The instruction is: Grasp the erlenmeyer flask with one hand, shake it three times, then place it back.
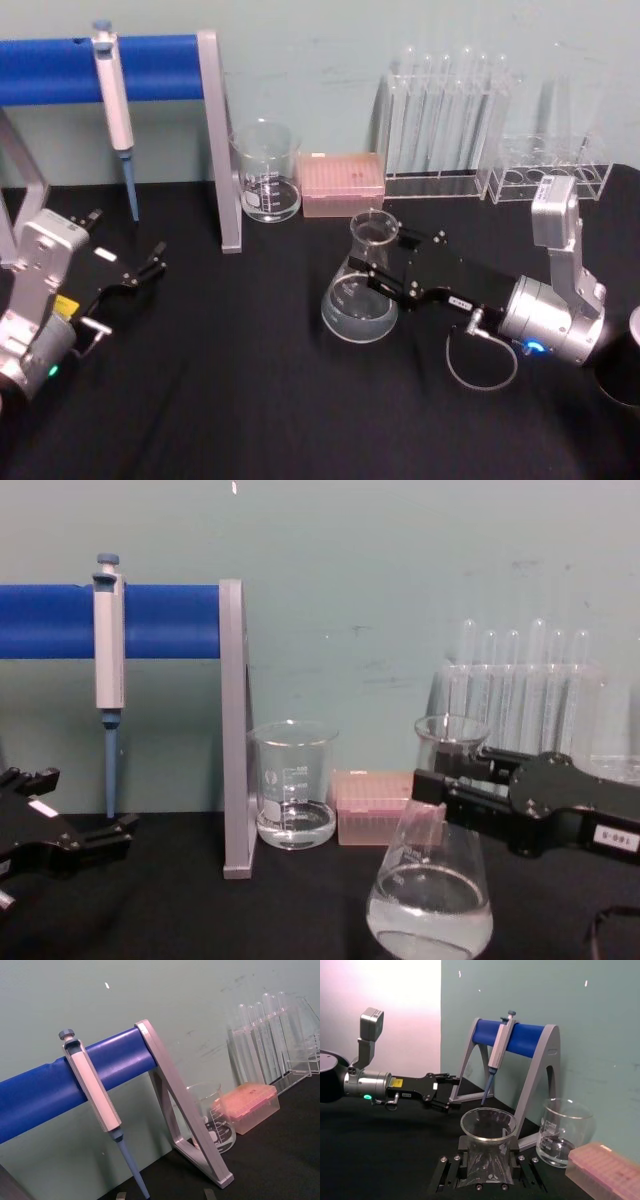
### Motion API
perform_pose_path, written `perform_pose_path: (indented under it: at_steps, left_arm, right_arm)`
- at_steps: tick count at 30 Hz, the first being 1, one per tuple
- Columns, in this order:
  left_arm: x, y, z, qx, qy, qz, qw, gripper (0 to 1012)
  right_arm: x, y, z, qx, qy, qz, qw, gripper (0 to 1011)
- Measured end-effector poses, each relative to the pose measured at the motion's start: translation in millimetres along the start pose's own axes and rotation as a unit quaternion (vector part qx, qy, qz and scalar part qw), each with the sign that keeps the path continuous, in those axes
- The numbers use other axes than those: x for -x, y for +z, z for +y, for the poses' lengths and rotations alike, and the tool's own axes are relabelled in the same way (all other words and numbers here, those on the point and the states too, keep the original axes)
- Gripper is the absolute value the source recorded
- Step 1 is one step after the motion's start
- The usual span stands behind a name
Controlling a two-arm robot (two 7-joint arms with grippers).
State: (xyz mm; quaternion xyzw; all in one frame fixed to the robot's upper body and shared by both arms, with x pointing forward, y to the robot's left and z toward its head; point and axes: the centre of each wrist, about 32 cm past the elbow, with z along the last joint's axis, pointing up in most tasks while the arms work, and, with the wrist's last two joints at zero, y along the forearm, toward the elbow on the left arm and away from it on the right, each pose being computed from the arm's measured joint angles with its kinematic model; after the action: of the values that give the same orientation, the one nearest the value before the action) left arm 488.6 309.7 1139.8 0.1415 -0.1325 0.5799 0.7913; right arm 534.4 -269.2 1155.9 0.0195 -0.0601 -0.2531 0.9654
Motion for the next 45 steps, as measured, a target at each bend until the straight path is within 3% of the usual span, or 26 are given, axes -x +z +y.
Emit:
perform_pose_path:
  at_steps: [28,45]
  left_arm:
    - [0.0,0.0,0.0,0.000,0.000,0.000,1.0000,1001]
    - [0.0,0.0,0.0,0.000,0.000,0.000,1.0000,1001]
  right_arm:
    - [-4.5,-16.6,0.9,0.020,0.014,0.021,0.9995,456]
    - [-4.0,-20.0,0.2,0.031,0.017,0.029,0.9989,456]
